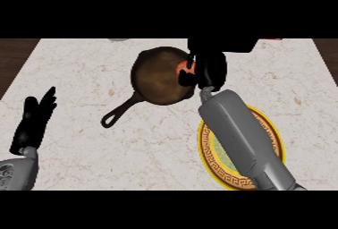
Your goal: Pick the squash from the plate and place it in the pan
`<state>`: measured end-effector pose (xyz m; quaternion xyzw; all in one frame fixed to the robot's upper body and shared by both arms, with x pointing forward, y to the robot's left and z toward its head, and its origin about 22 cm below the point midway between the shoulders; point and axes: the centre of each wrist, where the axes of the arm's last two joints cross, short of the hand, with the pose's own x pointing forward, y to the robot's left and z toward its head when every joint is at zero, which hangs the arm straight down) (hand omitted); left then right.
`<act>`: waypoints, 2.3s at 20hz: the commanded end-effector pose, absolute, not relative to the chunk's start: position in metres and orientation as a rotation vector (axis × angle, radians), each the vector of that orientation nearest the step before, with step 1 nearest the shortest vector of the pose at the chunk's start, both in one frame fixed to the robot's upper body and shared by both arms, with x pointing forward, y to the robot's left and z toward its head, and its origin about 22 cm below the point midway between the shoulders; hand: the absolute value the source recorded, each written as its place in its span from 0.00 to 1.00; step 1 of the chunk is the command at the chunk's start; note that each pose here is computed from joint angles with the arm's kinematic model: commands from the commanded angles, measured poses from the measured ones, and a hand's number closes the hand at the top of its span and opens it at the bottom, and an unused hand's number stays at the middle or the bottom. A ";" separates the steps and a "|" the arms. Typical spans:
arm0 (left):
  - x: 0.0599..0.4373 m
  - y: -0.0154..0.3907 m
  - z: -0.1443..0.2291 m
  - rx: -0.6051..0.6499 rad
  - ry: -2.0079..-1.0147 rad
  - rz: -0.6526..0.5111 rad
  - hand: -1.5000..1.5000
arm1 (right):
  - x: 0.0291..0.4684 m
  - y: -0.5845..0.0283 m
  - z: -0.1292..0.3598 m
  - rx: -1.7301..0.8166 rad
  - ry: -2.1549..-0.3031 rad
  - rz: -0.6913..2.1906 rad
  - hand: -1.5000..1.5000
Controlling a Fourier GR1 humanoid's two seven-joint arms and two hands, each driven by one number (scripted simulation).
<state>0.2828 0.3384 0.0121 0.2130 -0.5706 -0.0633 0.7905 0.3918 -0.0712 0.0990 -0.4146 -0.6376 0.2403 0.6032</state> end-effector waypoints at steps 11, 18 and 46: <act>0.296 0.323 0.032 0.428 -1.271 -0.195 0.50 | 0.424 -0.086 0.051 -0.858 -1.412 0.498 1.00; 0.307 0.304 0.037 0.404 -1.316 -0.234 0.50 | 0.423 -0.096 0.037 -0.722 -1.371 0.385 0.00; 0.272 0.349 0.006 0.455 -1.203 -0.129 0.50 | 0.430 -0.125 0.035 -0.693 -1.597 -0.146 0.00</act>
